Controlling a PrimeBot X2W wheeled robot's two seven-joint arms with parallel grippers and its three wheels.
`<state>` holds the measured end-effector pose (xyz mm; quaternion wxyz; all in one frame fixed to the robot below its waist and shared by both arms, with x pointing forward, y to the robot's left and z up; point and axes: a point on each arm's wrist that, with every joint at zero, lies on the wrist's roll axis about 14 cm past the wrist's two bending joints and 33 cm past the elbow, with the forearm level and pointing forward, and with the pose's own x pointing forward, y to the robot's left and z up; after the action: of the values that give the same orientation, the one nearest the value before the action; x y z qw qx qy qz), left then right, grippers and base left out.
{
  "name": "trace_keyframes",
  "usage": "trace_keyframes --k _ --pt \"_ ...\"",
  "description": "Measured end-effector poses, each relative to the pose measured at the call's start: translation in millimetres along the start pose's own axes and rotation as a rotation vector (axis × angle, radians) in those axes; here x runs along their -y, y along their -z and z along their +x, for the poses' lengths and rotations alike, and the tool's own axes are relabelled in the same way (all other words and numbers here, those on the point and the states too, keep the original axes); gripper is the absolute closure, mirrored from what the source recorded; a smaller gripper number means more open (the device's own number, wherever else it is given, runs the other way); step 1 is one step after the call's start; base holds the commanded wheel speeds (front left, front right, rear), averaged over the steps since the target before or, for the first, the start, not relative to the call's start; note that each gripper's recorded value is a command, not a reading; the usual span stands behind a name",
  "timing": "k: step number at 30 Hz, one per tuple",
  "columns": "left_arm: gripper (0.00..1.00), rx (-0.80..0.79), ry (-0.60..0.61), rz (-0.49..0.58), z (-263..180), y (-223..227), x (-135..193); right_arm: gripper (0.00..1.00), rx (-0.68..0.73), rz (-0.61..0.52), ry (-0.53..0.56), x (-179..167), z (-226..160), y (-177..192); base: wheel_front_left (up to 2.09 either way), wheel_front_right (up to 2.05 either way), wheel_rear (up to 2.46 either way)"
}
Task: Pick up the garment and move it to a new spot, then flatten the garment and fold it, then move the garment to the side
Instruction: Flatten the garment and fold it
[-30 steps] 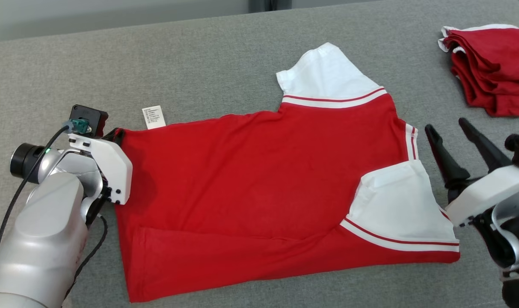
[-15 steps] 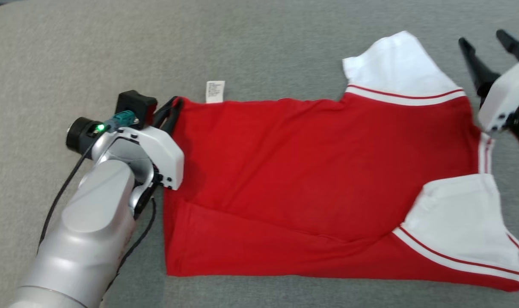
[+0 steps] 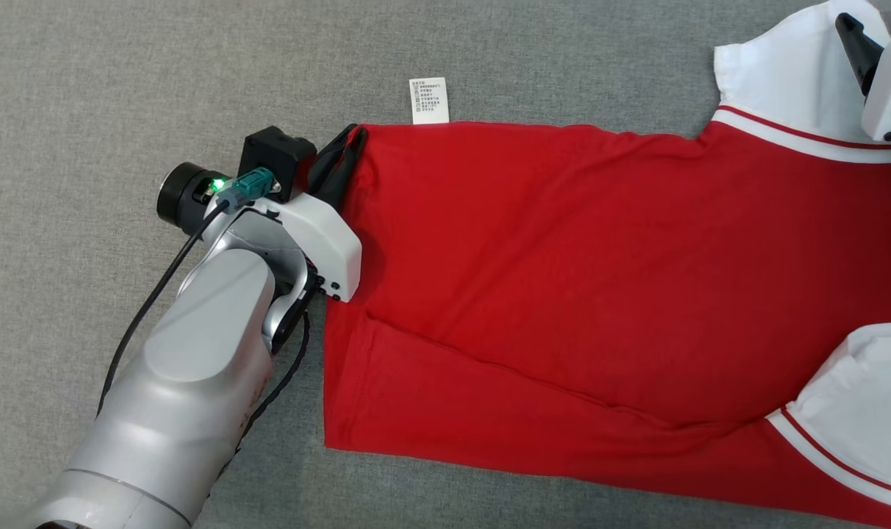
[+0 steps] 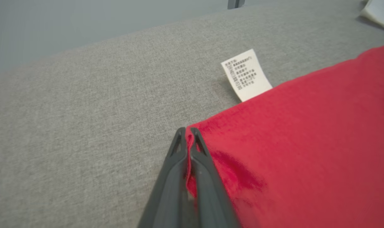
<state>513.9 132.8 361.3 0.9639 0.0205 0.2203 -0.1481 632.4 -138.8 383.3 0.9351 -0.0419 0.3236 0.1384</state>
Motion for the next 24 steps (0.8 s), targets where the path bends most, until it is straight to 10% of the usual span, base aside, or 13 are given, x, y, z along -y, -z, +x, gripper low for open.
trace_keyframes --k 9,12,16,24 --pt "1.0 -0.003 -0.005 -0.008 2.3 3.6 -2.0 0.02 -0.075 -0.061 -0.008 -8.4 15.0 10.3 0.0 0.0 0.0" --pt "1.0 -0.003 -0.005 -0.008 3.5 4.0 -2.6 0.58 -0.084 -0.077 -0.012 -10.6 18.0 11.6 0.0 0.0 0.0" --pt "1.0 -0.001 -0.007 -0.005 5.3 3.6 -3.8 1.0 -0.07 -0.087 -0.02 -13.9 20.2 10.5 0.0 0.0 0.0" --pt "1.0 0.028 -0.011 -0.002 0.5 -5.7 -4.4 1.0 0.034 -0.038 -0.007 -7.1 6.6 -2.2 0.0 0.0 0.0"
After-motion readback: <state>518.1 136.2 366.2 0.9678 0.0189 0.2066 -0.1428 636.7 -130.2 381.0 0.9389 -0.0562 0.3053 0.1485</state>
